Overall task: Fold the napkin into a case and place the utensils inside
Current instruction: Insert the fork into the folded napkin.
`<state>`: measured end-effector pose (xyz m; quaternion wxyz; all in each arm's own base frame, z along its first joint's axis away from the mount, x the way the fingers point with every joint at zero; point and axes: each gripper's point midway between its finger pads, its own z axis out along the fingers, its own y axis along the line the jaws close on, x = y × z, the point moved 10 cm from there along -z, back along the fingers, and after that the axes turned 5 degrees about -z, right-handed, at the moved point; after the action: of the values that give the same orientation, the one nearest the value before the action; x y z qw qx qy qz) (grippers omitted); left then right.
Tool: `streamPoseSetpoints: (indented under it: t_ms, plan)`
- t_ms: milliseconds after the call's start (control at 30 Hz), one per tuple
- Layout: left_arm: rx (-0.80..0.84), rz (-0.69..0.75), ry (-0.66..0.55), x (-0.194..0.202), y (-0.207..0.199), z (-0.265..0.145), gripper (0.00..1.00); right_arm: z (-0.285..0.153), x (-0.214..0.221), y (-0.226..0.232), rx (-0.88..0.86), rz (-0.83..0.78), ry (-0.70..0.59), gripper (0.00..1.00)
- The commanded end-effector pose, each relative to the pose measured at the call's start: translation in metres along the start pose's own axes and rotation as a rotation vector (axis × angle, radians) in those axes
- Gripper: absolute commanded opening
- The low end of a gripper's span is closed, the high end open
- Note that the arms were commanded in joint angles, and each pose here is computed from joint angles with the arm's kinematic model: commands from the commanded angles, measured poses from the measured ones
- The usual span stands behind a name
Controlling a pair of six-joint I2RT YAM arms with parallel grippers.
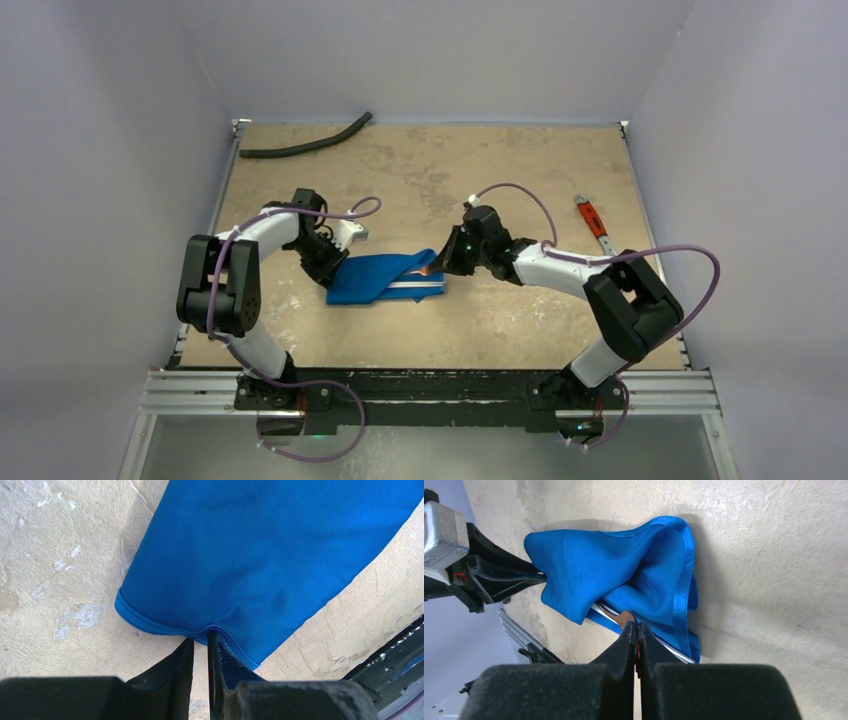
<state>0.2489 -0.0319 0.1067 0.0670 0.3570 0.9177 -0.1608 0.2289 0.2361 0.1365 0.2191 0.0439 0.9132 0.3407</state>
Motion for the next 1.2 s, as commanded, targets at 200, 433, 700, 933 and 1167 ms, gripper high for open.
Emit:
streamPoseSetpoints:
  t_ms: [200, 433, 700, 933, 1167]
  plan:
    - [0.006, 0.032, 0.000, 0.003, 0.004, 0.007, 0.15, 0.018, 0.012, 0.011, 0.016, -0.029, 0.008, 0.00]
    - [0.010, 0.034, 0.006, 0.004, 0.004, 0.008, 0.15, 0.015, 0.010, 0.011, 0.076, -0.036, -0.021, 0.00]
    - [0.013, 0.035, 0.007, 0.004, 0.003, 0.007, 0.15, 0.023, 0.014, 0.012, 0.048, -0.038, -0.023, 0.00]
    - [0.004, 0.042, 0.010, 0.002, 0.004, 0.003, 0.14, 0.028, 0.015, 0.016, 0.081, -0.086, 0.002, 0.24]
    - [-0.002, 0.047, 0.010, -0.002, 0.006, -0.002, 0.14, -0.014, 0.006, 0.025, 0.150, -0.166, -0.026, 0.66]
